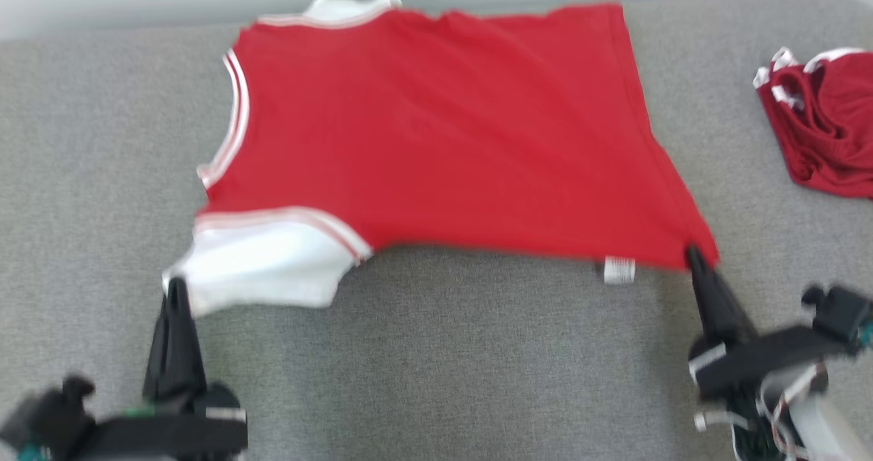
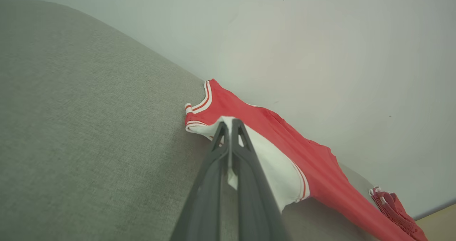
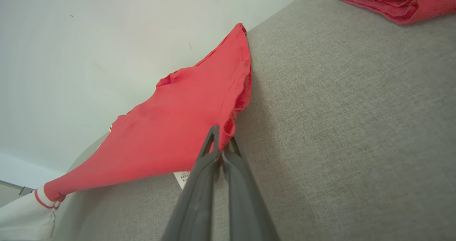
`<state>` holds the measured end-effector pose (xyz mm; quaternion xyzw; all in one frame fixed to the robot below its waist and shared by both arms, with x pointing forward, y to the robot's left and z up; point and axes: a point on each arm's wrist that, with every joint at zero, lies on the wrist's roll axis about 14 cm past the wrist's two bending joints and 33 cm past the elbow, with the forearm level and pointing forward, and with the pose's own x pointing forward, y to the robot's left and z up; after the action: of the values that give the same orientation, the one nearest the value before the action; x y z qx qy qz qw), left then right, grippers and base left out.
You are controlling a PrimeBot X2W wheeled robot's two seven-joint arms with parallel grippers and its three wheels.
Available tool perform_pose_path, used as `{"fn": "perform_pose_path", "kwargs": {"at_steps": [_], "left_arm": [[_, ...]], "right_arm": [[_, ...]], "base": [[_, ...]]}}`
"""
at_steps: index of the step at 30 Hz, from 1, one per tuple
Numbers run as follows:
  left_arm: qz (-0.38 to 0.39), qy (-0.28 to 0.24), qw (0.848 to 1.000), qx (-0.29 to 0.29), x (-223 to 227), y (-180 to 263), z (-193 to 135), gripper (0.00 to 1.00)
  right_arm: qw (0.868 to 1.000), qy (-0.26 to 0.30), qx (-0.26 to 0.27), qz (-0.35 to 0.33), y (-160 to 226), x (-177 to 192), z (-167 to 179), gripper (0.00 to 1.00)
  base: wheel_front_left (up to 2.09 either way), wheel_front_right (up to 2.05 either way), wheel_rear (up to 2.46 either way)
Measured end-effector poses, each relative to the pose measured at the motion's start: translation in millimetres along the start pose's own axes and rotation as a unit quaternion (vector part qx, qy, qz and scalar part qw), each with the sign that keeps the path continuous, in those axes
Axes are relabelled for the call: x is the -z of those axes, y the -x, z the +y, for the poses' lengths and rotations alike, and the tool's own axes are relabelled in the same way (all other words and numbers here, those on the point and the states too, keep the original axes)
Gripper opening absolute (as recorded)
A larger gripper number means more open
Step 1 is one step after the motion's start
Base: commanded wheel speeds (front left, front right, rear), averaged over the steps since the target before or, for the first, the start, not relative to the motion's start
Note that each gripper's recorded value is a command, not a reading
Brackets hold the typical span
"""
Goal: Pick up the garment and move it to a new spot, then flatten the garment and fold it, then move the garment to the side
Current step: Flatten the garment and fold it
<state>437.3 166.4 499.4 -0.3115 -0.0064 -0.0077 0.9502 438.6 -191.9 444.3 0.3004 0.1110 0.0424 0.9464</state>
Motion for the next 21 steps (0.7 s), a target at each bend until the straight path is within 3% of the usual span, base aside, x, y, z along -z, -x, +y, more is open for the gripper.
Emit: {"fn": "perform_pose_path", "kwargs": {"at_steps": [9, 21], "left_arm": [[0.03, 0.016, 0.997, -0.065, 21, 62, 24, 0.0], [0.066, 0.026, 0.993, -0.092, 42, 120, 27, 0.0]], "right_arm": [[0.998, 0.0, 0.053, 0.029, 57, 23, -25, 0.0], [0.991, 0.0, 0.11, 0.071, 110, 49, -45, 0.0]], "base": [[0.0, 0.0, 0.0], [0.0, 0.0, 0.0]]}}
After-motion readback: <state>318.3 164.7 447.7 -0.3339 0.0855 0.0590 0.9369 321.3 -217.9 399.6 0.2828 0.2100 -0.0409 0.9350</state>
